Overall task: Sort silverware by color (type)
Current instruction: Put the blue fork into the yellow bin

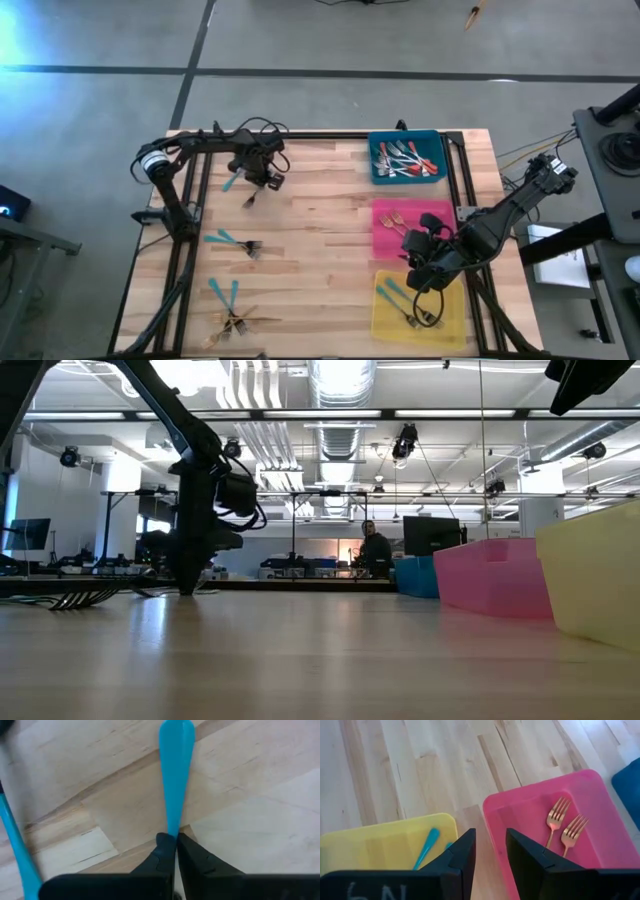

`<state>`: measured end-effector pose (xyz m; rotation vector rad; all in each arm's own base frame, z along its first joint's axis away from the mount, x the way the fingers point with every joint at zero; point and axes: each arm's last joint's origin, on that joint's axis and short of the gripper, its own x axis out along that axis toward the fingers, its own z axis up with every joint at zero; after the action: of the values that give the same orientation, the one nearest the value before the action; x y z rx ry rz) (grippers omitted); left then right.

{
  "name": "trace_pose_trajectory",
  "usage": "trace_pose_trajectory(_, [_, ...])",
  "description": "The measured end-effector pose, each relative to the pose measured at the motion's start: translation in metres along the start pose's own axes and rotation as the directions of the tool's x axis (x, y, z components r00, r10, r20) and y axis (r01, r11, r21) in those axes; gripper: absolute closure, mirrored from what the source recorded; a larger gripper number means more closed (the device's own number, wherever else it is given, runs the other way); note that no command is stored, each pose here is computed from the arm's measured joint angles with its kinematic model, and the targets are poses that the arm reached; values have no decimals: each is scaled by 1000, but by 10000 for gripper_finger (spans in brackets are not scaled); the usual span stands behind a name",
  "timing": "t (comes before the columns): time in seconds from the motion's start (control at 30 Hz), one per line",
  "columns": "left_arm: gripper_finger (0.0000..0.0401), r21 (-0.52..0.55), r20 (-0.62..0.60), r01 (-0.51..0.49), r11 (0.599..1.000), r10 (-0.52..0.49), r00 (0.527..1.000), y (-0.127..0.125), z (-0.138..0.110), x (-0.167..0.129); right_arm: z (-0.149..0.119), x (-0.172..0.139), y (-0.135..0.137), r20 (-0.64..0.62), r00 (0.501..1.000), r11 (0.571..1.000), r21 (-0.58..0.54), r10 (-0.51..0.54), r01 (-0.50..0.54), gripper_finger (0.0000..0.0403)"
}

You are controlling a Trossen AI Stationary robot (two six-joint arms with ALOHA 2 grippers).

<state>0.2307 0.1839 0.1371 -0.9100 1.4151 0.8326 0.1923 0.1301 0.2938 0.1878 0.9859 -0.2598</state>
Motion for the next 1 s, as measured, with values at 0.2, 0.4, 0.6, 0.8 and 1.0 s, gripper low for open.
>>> trace_pose_trajectory(0.2, [401, 70, 120, 69, 995, -77, 990, -12, 11, -40, 0, 0, 0, 7, 1000, 1000, 4, -5, 5, 306])
trace_pose_trajectory(0.4, [401, 140, 253, 132, 981, -165, 953, -31, 17, -81, 2, 0, -2, 44, 998, 999, 5, -38, 38, 312])
trace_pose_trajectory(0.6, [401, 373, 388, 249, 894, -394, 833, -89, 8, -109, 10, -1, -11, 154, 979, 990, -15, -137, 141, 303])
trace_pose_trajectory(0.8, [401, 590, 418, 287, 755, -589, 692, -147, -23, -119, 18, -11, -28, 189, 971, 989, -8, -145, 150, 274])
trace_pose_trajectory(1.0, [401, 635, 535, 201, 746, -613, 582, -183, -52, -124, 25, -21, -43, 290, 934, 977, 88, -209, 192, 235])
